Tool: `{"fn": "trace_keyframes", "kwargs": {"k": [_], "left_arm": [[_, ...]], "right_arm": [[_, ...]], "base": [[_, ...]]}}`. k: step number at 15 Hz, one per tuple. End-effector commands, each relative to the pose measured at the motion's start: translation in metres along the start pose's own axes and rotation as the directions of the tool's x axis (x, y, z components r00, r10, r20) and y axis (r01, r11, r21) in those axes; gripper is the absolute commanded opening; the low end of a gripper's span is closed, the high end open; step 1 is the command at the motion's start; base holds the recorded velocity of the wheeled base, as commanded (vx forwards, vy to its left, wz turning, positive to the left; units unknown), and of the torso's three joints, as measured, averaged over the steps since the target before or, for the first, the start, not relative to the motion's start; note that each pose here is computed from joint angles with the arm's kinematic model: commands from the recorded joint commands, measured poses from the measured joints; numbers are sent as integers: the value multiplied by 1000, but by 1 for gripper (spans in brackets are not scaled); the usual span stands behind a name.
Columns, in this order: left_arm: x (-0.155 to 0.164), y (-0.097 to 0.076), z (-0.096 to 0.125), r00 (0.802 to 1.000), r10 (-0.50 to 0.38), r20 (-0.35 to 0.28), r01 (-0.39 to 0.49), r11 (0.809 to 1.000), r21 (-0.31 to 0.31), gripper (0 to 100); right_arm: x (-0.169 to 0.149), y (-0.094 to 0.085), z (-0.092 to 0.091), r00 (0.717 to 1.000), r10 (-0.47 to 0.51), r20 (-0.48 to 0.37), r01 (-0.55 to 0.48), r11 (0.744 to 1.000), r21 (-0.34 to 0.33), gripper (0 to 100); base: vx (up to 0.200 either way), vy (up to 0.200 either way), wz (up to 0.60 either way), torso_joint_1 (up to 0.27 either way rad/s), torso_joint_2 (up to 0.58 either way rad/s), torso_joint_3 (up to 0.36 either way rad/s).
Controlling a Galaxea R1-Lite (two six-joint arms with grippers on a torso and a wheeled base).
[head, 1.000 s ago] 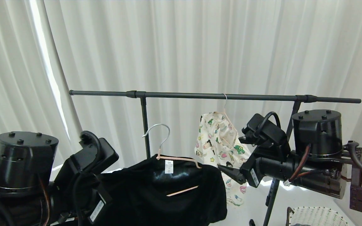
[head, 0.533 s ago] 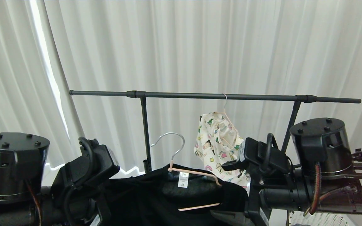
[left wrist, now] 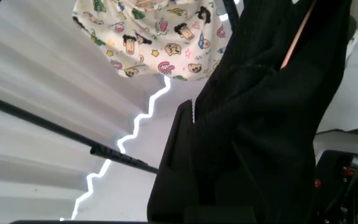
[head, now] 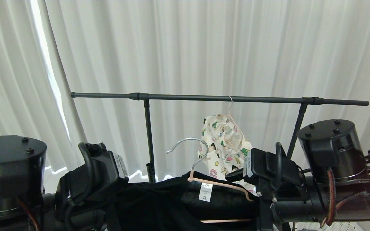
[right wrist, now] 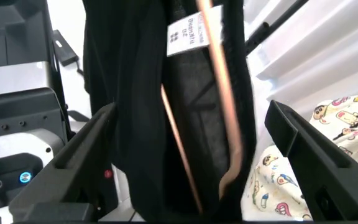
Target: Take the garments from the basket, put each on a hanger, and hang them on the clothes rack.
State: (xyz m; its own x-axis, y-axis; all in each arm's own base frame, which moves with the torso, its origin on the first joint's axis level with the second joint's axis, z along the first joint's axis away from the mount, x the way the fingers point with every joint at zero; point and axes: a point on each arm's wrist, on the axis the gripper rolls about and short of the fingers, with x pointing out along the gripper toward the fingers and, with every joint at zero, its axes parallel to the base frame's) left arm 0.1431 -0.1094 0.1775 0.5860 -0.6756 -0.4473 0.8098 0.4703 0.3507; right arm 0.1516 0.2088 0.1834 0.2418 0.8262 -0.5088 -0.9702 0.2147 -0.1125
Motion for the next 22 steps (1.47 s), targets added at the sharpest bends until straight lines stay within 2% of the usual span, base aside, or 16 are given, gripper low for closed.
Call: {"fn": "trace_keyframes", "kwargs": {"k": [1,5,6,10,11,18,21,22], "left_arm": [[0,-3,2,1000,-15,8,15,1000,10,0],[1,-8,9,998,-31,52,29,999,38,0],[1,-8,11,997,-29,65,25,998,51,0],[1,-8,10,997,-31,64,27,998,53,0],[1,-8,10,997,-31,64,27,998,54,0],[1,-8,10,997,-32,65,28,998,57,0],[1,-8,10,997,-32,65,28,998,58,0],[2,-8,10,998,-31,63,28,998,56,0]], "right_arm": [[2,0,-1,1000,3,-6,-3,1000,3,100],[8,-1,-5,1000,10,-25,-7,997,79,100],[10,-2,-5,1000,9,-27,-5,993,116,100],[10,-2,-5,1000,6,-29,-2,991,131,100],[10,-2,-5,1000,6,-28,-2,991,130,0],[9,-6,-6,999,-18,-28,21,991,132,0],[9,-7,-3,1000,-30,4,30,993,112,0],[9,-7,-2,999,-43,12,42,996,83,0]], "base": [[0,0,0,0,0,0],[0,0,0,0,0,0],[0,0,0,0,0,0],[0,0,0,0,0,0],[0,0,0,0,0,0],[0,0,0,0,0,0],[0,0,0,0,0,0],[0,0,0,0,0,0]]}}
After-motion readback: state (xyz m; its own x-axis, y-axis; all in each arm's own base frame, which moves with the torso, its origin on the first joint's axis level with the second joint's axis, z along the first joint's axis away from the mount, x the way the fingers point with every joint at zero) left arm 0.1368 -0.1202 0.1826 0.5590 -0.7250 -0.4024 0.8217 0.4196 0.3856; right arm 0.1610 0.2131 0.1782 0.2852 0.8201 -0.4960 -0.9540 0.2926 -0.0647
